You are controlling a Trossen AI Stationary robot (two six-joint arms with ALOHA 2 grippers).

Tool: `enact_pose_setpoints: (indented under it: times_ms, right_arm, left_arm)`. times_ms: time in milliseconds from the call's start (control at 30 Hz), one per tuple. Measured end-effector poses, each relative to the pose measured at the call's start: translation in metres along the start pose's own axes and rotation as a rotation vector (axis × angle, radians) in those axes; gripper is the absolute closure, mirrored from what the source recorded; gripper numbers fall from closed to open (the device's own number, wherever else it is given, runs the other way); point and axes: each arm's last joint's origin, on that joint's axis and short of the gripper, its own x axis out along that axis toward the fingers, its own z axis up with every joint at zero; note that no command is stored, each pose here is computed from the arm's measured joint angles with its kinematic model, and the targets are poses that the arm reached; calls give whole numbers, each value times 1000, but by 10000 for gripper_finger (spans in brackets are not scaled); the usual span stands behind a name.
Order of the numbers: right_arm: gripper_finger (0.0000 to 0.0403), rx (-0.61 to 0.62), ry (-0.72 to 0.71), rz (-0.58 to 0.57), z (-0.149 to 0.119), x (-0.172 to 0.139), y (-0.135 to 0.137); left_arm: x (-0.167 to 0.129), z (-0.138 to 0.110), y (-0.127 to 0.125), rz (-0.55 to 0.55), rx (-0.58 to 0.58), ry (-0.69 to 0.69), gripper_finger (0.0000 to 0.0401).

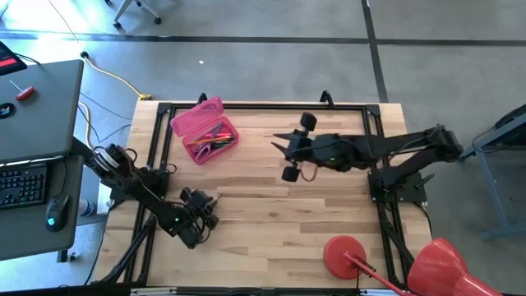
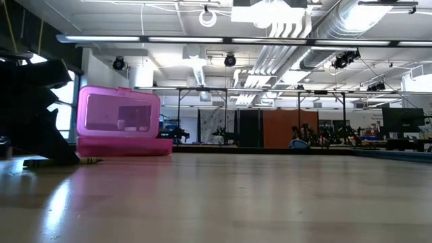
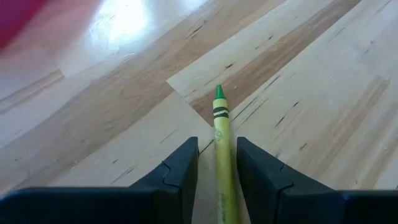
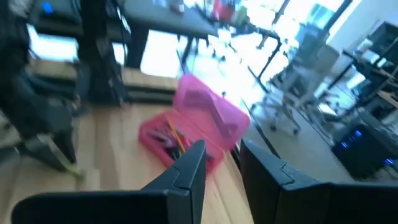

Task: Pick & place school supplies into a supply box
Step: Put the light green crayon into the supply box

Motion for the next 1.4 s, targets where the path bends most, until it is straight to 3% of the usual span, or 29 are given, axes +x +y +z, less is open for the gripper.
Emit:
enact_pose_setpoints:
  times_ms: [233, 400, 567, 867, 1067, 1200, 1400]
  right_arm:
    - [325, 98, -183, 96, -21, -16, -4]
    - [325, 115, -257, 103, -36, -13, 1]
    - [325, 96, -263, 108, -48, -9, 6]
    - [325, 159, -244, 123, -58, -7, 9]
    - [325, 153, -252, 167, -58, -8, 12]
    - [325, 149, -254, 195, -57, -11, 17]
    - [325, 133, -258, 259, -56, -21, 32]
  left_arm:
    - [0, 0, 1, 2, 22, -32, 261]
    - [4, -2, 1, 18, 50, -96, 261]
    - [14, -11, 2, 34, 78, -174, 261]
    - [26, -41, 7, -51, 39, -334, 261]
    - [25, -50, 12, -57, 47, -353, 262]
    - [26, -48, 9, -58, 37, -356, 285]
    - [26, -45, 8, -61, -4, -363, 361]
